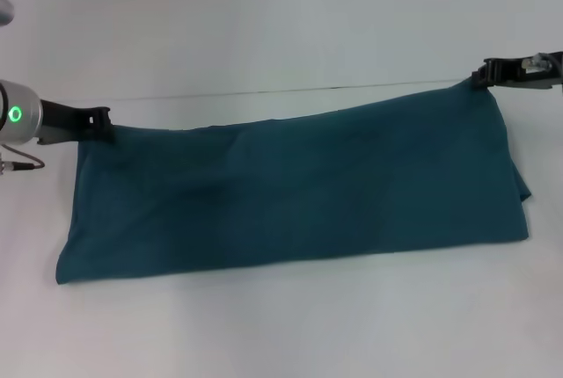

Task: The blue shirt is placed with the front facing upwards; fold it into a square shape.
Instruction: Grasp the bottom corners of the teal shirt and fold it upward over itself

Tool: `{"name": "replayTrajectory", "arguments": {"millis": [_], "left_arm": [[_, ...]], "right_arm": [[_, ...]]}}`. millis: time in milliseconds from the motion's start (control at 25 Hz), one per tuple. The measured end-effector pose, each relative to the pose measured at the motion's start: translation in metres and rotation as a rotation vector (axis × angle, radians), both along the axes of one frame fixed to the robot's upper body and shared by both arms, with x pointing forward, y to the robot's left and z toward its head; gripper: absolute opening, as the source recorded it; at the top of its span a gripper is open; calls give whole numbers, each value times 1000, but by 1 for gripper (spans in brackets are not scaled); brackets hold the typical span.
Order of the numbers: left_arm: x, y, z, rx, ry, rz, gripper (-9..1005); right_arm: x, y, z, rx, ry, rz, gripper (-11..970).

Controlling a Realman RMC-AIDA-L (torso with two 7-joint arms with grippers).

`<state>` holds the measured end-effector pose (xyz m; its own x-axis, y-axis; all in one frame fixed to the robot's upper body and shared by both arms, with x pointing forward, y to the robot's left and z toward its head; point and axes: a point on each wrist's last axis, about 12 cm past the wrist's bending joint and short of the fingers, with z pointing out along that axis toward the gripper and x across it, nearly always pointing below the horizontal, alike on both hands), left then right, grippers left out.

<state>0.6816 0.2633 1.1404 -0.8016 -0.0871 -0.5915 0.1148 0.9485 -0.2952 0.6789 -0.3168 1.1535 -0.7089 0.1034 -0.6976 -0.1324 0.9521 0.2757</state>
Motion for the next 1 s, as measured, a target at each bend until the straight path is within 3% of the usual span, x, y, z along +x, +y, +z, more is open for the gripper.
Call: {"name": "replayTrajectory", "arguments": {"millis": [400,1000], "left_arm": [[6,-1,3,6,-48,34,53],[5,-2,-1,5,-53,47,54]], "right_arm": [[15,9,0,-91,-22,-20,60],[20,19,-2,-124,-34,-14,63]]}}
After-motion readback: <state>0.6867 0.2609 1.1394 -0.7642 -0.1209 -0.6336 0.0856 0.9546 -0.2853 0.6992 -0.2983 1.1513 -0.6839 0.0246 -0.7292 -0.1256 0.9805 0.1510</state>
